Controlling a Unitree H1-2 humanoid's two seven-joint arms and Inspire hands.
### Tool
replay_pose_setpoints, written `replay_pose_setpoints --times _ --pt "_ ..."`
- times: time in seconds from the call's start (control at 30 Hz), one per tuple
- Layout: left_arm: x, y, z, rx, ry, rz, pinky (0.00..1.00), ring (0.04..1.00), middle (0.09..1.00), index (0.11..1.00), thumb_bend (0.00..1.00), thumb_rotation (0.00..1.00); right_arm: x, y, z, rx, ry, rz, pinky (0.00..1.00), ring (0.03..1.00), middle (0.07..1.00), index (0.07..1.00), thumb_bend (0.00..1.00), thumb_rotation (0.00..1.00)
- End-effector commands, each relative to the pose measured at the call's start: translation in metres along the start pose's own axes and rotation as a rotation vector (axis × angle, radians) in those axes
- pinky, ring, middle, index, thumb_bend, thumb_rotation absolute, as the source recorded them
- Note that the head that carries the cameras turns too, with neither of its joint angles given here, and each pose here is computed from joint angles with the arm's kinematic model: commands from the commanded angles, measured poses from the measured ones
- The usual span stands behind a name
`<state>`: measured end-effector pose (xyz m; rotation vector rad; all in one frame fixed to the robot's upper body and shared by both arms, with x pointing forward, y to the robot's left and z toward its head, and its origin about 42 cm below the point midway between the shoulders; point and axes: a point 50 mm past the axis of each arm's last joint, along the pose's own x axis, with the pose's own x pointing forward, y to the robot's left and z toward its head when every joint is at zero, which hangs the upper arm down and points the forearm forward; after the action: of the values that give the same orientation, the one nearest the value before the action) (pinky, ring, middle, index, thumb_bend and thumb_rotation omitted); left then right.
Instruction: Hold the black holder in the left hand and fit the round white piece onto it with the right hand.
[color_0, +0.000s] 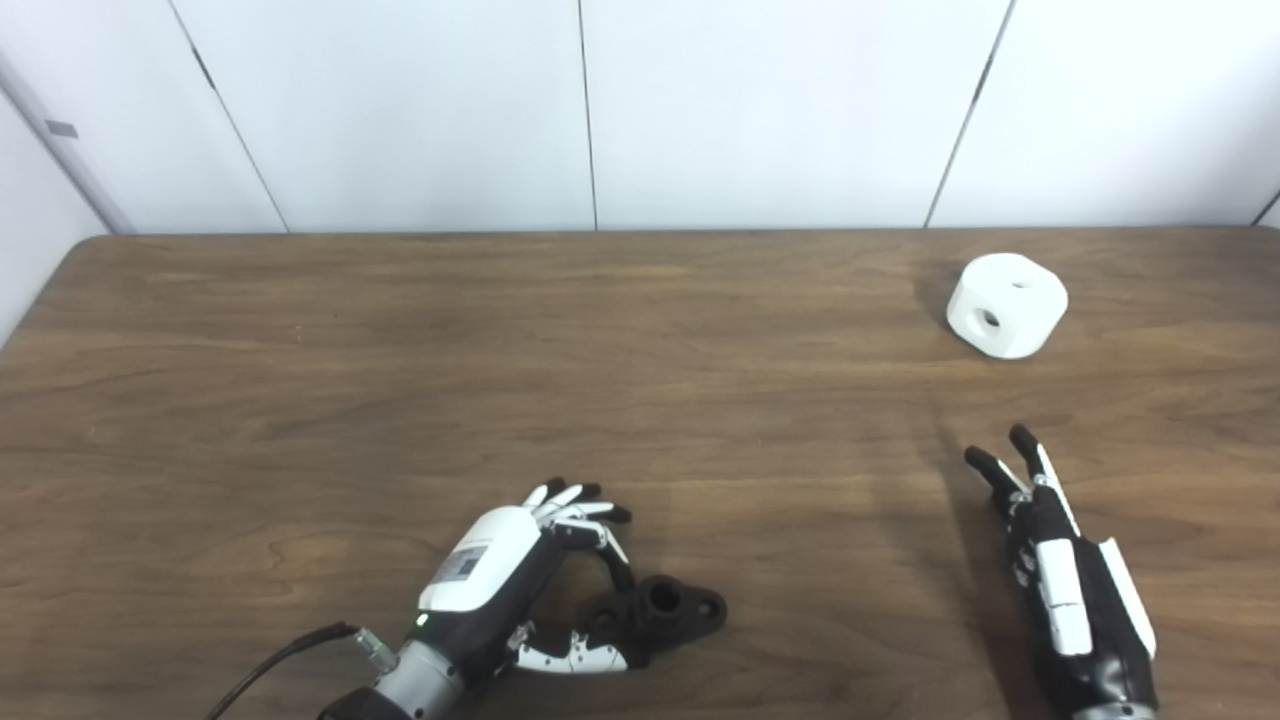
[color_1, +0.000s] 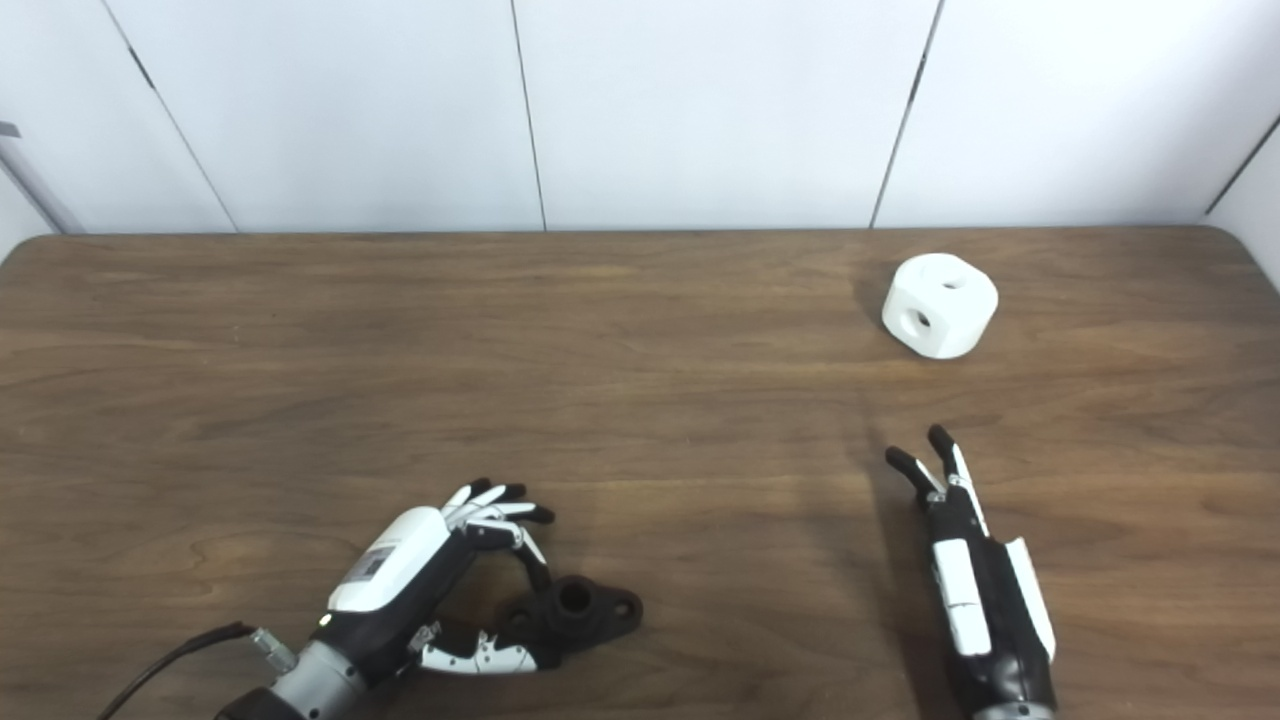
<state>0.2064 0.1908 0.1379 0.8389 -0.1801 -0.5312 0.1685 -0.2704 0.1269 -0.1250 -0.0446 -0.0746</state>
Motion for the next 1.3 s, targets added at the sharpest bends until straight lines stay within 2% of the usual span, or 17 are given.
replay_pose_setpoints --times 0.0,0.47,0.77,0.93,1.03,1.1,1.23,1.27 --pt "0.001 -0.013 -0.001 0.003 -0.03 -0.036 1.0 0.927 0.822 0.486 0.52 0.05 -0.002 0.009 0.01 0.033 -0.048 -0.018 1.0 0.962 0.895 1.0 0.59 1.0" --pt "0.006 -0.017 -0.008 0.121 -0.048 -0.029 1.0 0.931 0.825 0.486 0.52 0.05 0.003 0.005 0.019 0.04 -0.063 -0.032 1.0 0.98 0.905 1.0 0.58 1.0" --pt "0.008 -0.015 -0.012 0.136 -0.05 -0.034 1.0 0.931 0.824 0.486 0.52 0.05 0.021 -0.014 0.042 -0.004 -0.131 -0.075 1.0 0.966 0.903 0.99 0.54 1.0" --pt "0.008 -0.011 -0.013 0.128 -0.048 -0.03 1.0 0.918 0.822 0.486 0.52 0.05 0.035 -0.026 0.058 -0.09 -0.166 -0.105 0.98 0.946 0.903 0.993 0.57 1.0" --pt "0.008 -0.011 -0.013 0.129 -0.046 -0.028 1.0 0.913 0.82 0.486 0.52 0.05 0.042 -0.03 0.067 -0.125 -0.189 -0.119 0.98 0.943 0.903 0.977 0.56 1.0" --pt "0.007 -0.01 -0.012 0.13 -0.042 -0.027 1.0 0.914 0.817 0.486 0.52 0.05 0.049 -0.034 0.075 -0.17 -0.21 -0.139 0.98 0.952 0.905 0.954 0.56 0.96" --pt "0.005 -0.01 -0.012 0.137 -0.043 -0.027 0.99 0.903 0.81 0.486 0.52 0.05 0.06 -0.041 0.089 -0.271 -0.228 -0.184 0.87 0.93 0.895 0.919 0.62 0.83" --pt "0.005 -0.01 -0.012 0.137 -0.04 -0.03 0.99 0.899 0.809 0.486 0.52 0.05 0.063 -0.042 0.092 -0.291 -0.233 -0.193 0.8 0.915 0.892 0.911 0.65 0.78"
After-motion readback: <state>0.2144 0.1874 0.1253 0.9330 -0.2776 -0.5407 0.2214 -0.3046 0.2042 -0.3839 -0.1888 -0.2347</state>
